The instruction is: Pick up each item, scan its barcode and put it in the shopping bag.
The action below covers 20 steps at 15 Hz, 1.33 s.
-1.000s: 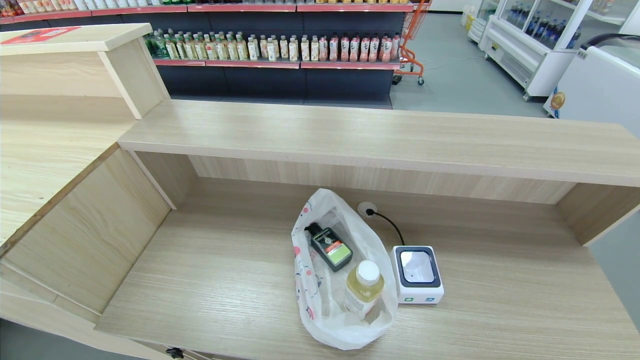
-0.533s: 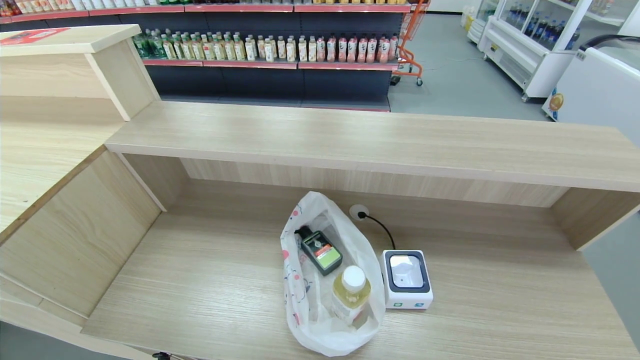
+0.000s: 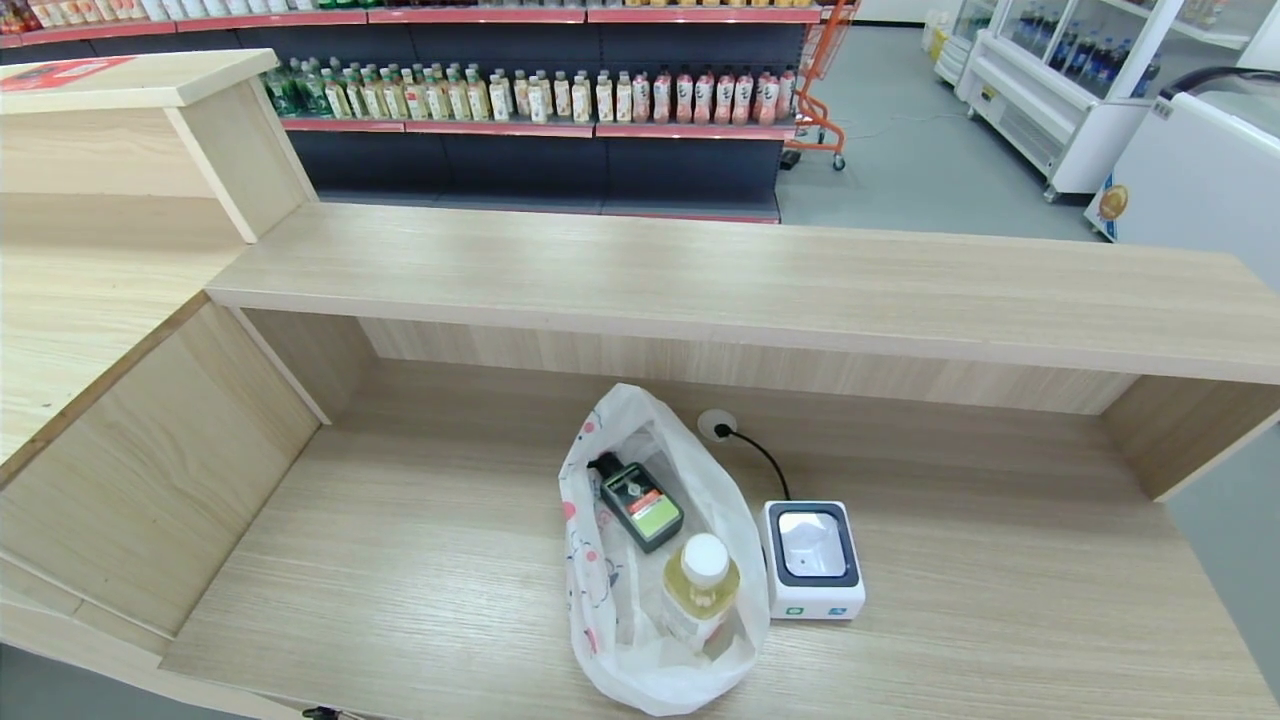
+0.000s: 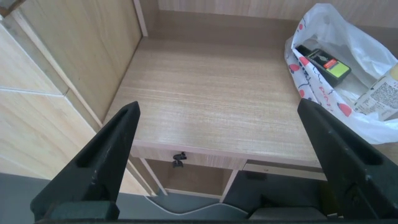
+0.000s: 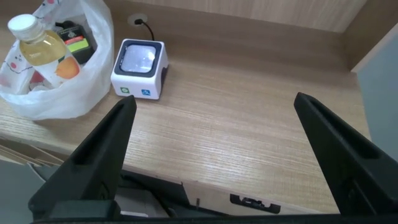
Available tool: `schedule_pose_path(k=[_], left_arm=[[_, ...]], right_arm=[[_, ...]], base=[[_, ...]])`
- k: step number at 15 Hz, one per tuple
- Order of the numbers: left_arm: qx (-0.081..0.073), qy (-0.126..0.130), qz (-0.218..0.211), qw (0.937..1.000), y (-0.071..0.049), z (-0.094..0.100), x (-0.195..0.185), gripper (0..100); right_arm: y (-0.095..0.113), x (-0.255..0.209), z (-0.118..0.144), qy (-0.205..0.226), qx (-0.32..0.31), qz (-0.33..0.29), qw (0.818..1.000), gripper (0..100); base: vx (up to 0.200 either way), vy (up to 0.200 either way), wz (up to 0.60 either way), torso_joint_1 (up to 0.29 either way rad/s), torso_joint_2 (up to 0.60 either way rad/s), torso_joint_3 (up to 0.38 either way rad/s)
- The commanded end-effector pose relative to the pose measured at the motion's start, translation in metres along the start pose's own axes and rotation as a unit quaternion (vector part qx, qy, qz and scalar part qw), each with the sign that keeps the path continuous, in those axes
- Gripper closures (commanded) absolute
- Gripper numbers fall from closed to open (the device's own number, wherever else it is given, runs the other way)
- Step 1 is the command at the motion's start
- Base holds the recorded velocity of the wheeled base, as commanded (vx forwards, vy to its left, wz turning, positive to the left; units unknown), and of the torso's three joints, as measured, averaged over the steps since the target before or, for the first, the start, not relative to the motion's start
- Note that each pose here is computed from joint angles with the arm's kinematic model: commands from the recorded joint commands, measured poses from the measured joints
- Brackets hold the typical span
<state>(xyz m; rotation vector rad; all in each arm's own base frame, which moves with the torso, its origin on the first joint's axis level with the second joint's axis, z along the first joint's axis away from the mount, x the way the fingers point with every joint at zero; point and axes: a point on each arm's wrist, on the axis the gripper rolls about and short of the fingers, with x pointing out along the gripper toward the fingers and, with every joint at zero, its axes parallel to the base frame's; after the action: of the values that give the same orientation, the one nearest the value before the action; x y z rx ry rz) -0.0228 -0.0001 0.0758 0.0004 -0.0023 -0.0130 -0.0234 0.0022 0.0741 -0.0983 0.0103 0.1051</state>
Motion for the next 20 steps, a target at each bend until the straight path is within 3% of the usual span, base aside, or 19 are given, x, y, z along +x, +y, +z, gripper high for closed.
schedule_pose_path(k=[1, 18, 19, 20], left_arm=[[0.001, 0.000, 0.000, 1.0000, 0.0000, 0.0000, 0.0000, 0], [0.001, 0.000, 0.000, 1.0000, 0.0000, 0.0000, 0.0000, 0], [0.001, 0.000, 0.000, 1.0000, 0.0000, 0.0000, 0.0000, 0], [0.001, 0.000, 0.000, 1.0000, 0.0000, 0.0000, 0.0000, 0]], right_arm=[[0.0000, 0.0002, 0.0000, 0.001, 0.000, 0.001, 1.000, 0], [0.0000, 0.0002, -0.0001, 0.002, 0.008, 0.001, 1.000, 0], [0.0000, 0.0002, -0.0001, 0.002, 0.013, 0.000, 1.000, 100], [0.0000, 0.0002, -0.0001, 0.002, 0.013, 0.000, 1.000, 100]], base=[[0.000, 0.000, 0.00, 0.000, 0.00, 0.000], [0.000, 0.000, 0.00, 0.000, 0.00, 0.000], [0.000, 0.000, 0.00, 0.000, 0.00, 0.000], [0.000, 0.000, 0.00, 0.000, 0.00, 0.000]])
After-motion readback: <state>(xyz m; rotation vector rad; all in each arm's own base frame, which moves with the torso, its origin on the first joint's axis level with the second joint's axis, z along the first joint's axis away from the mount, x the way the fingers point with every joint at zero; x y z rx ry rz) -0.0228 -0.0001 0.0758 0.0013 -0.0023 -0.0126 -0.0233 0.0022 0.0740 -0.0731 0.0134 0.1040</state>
